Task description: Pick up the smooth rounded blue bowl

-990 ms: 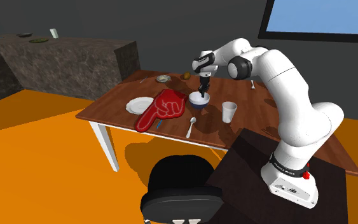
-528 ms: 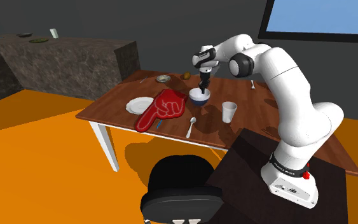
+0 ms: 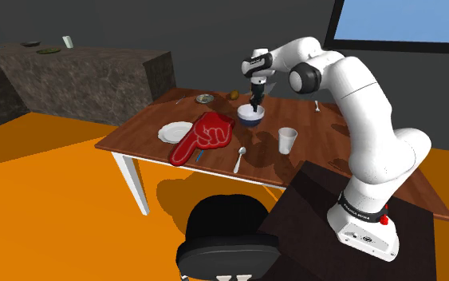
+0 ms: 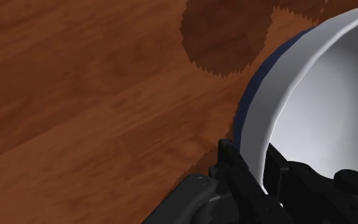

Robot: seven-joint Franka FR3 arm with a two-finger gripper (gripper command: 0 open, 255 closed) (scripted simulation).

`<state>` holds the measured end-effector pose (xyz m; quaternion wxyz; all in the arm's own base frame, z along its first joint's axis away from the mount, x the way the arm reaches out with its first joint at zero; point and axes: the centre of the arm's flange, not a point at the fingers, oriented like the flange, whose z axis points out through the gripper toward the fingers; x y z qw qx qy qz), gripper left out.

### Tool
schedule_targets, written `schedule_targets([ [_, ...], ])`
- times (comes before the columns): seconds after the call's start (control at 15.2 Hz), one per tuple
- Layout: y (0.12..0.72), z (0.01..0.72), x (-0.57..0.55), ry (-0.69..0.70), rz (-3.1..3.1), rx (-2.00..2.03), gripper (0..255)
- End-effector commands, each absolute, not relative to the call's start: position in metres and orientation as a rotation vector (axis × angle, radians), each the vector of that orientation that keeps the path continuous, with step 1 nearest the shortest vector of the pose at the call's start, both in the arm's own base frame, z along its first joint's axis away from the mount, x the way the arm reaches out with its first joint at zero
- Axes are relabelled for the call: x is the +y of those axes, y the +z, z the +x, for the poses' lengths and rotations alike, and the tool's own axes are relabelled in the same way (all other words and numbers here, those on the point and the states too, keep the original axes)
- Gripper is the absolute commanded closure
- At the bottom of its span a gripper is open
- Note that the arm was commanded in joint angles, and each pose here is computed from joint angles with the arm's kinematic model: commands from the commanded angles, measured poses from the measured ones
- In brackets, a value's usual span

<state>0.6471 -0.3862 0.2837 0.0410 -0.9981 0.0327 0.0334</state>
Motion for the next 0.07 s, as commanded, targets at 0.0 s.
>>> schedule_targets([
  [0.0, 0.2864, 0.6467, -0.3859, 0.103, -3.056, 0.1, 255],
])
